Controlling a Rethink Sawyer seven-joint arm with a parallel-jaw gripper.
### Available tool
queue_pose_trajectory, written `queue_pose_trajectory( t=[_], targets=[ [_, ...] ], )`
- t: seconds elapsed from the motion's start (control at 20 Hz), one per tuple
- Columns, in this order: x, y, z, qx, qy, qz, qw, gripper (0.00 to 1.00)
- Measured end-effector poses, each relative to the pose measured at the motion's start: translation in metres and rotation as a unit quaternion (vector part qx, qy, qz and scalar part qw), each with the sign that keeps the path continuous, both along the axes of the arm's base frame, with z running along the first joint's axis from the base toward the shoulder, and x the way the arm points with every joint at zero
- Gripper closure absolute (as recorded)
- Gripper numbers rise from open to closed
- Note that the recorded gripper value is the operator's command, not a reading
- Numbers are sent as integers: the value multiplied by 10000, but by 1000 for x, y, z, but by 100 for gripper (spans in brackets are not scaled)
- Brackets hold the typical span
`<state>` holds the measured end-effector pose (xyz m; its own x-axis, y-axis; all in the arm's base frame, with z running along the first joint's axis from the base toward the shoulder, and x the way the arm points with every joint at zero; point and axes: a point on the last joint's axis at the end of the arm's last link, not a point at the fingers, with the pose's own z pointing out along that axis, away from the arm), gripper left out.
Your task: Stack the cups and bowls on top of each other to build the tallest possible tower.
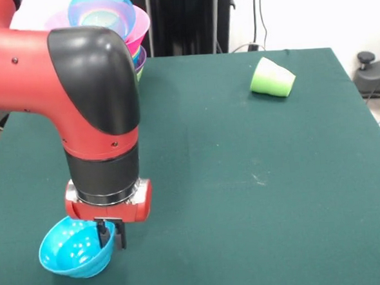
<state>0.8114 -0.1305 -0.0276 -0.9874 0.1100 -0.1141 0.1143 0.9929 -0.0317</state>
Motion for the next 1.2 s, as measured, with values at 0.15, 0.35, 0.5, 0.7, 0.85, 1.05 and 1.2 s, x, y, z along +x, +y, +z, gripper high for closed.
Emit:
queue_pose_trajectory(
  t=[0.15, 0.35, 0.5, 0.7, 0.85, 1.05, 1.2],
  targets=[
    [3, -3, 5, -39, -70, 0, 10000, 100],
    [4, -5, 7, -102, -129, 7, 9999, 100],
    [2, -4, 15, -221, -96, 72, 9997, 100],
    [-1, 5, 30, -343, -59, 191, 9992, 100],
    [-1, 17, 45, -424, -55, 287, 9987, 100],
    [-4, 38, 65, -375, -34, 351, 9987, 100],
    [-12, 60, 81, -233, 24, 327, 9992, 100]
  ],
)
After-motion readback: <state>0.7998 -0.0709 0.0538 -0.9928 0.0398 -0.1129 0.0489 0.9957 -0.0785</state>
